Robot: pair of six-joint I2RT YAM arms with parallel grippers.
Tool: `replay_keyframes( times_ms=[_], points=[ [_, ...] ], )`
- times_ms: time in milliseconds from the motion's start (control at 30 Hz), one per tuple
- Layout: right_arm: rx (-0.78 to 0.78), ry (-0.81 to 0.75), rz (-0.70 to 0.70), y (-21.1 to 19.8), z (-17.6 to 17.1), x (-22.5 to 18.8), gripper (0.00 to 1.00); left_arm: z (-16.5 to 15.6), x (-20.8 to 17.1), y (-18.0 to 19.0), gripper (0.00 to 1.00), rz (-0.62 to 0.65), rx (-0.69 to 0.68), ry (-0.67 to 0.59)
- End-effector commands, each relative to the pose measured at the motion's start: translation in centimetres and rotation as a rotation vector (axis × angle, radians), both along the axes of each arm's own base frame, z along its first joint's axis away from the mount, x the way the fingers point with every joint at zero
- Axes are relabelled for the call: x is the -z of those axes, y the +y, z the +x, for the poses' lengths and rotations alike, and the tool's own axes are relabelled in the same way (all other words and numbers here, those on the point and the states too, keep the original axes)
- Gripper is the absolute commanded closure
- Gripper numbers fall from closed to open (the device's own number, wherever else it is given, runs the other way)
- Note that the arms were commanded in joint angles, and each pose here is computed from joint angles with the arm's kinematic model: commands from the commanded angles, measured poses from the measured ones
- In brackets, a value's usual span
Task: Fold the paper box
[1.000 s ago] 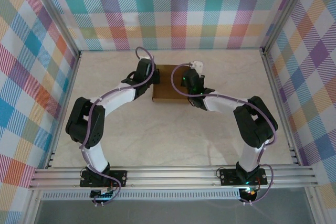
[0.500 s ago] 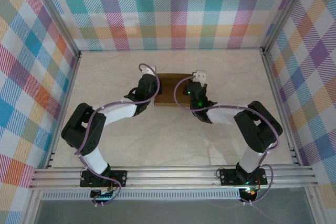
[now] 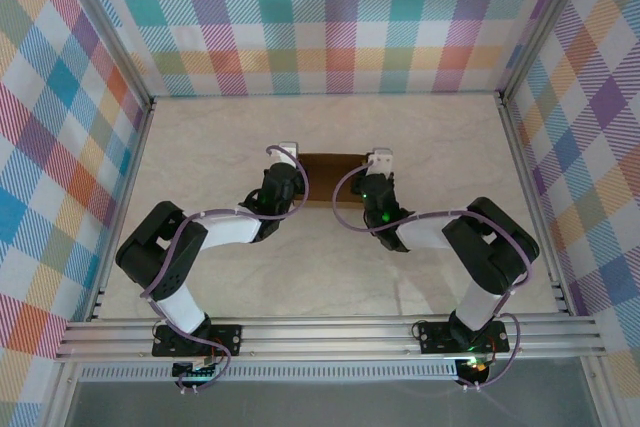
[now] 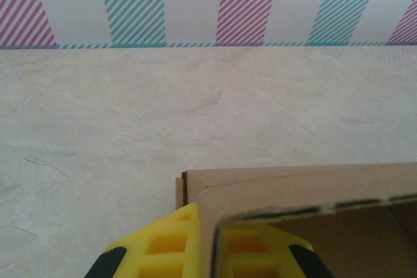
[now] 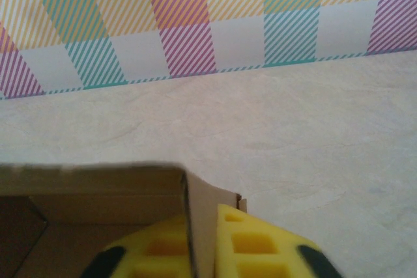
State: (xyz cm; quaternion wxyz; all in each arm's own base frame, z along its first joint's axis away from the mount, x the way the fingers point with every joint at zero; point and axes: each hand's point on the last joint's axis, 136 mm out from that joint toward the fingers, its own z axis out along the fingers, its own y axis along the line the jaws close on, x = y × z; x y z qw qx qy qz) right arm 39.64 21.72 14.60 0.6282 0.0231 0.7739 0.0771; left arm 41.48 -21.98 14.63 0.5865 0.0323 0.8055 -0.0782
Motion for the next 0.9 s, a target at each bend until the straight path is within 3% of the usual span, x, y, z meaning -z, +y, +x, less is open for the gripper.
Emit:
replay_keyframes(
  times_ms=[0,133,267,467,867],
  points=[
    [-0.182,-0.093,0.064,4.1,-1.8,-3.7,0.7,-1.4,-1.1,-4.2,1.0,-0.024,0.15,-0.041],
    [-0.196,-0.096,0.065,3.9,-2.2,-4.9,0.34,-1.4,-0.9,-4.3,1.0,-0.015,0.153,-0.036],
    [-0.231,-0.094,0.058,3.6,-3.2,-5.9,0.13,-1.3,-0.7,-4.2,1.0,0.002,0.146,-0.027],
    [-0.199,-0.019,0.083,1.3,-4.3,-5.3,0.07,-0.9,-0.4,-4.3,1.0,0.021,0.137,-0.009],
    [-0.128,0.18,0.163,-4.3,-6.8,-1.7,0.07,-0.3,-0.2,-4.0,1.0,0.053,0.096,0.018]
  ],
)
